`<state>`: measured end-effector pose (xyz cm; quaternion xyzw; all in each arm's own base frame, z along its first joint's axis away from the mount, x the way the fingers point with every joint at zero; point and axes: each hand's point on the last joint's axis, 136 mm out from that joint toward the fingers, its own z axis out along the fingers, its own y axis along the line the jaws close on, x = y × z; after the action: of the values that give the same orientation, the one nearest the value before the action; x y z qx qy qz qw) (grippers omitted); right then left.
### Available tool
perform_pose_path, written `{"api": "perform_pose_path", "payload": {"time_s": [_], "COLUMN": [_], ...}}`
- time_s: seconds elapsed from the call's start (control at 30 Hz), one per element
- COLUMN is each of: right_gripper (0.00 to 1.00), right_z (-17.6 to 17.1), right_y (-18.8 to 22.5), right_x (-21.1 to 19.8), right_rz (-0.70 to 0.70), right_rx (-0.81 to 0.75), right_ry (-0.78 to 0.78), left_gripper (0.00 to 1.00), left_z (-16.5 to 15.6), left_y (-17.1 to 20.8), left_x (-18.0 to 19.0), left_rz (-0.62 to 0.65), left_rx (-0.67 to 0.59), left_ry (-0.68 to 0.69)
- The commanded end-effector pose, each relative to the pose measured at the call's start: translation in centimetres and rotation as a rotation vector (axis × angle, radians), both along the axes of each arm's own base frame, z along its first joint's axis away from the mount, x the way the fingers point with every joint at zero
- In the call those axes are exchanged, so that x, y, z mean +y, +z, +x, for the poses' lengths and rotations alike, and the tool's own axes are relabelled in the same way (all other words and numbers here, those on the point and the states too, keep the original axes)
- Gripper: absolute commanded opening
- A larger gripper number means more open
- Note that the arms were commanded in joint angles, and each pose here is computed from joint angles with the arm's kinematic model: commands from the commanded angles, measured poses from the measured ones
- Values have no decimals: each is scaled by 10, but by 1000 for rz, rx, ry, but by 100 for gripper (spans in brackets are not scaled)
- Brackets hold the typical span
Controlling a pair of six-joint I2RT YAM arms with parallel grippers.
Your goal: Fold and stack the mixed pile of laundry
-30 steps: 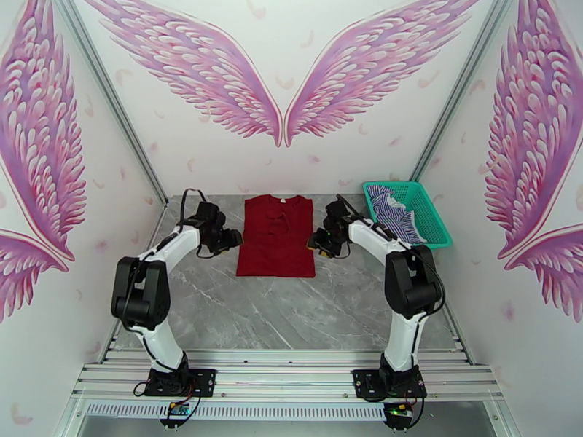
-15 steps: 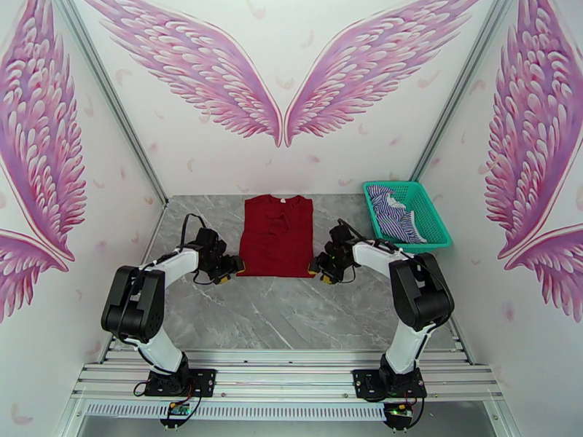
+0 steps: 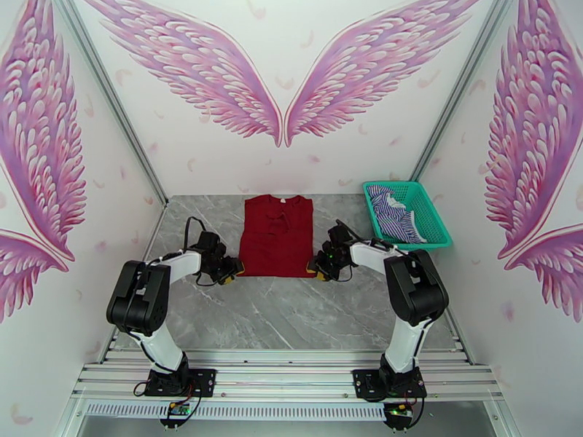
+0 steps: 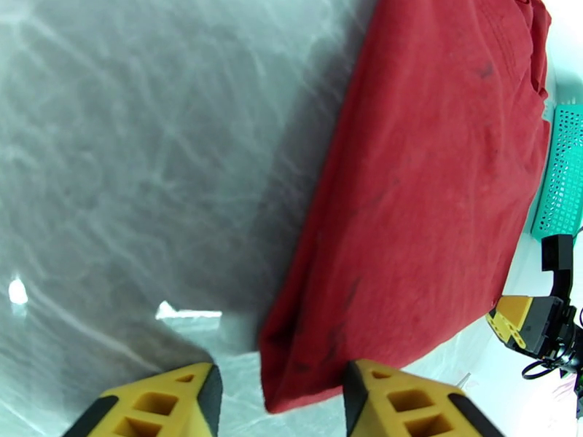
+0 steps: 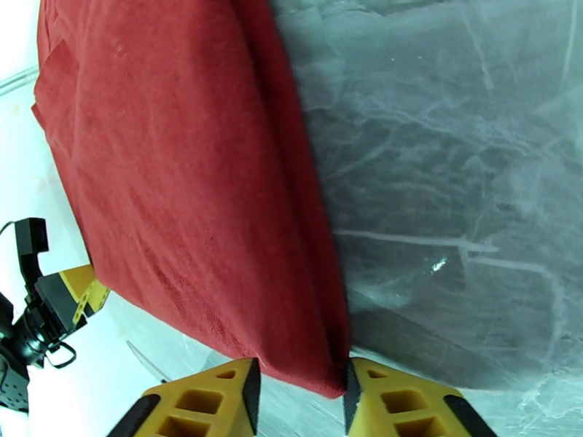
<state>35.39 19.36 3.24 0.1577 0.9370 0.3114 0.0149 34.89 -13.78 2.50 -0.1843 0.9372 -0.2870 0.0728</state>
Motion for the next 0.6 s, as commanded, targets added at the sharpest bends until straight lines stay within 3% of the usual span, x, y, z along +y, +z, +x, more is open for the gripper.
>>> {"api": "perform_pose_path", "payload": {"time_s": [0.0,0.3,0.57], "right_gripper": [33,14,8], "right_z": [-2,-2,-3], "right_y": [-4,-3,-5], "right_x": [6,4,3], "right_rz": [17,6,5], "right_rx": [5,-3,-1], "right_ry": [6,0,-15], "left_gripper": [51,34,17], "left_z": [16,17,24], "left_y": [-2,2,6], "left_x": [-19,-22,-22], "left_rz": [-23,-12,-6], "left_rx": [-45,-56,-77], "left_ry": [-34,-44,-39]}}
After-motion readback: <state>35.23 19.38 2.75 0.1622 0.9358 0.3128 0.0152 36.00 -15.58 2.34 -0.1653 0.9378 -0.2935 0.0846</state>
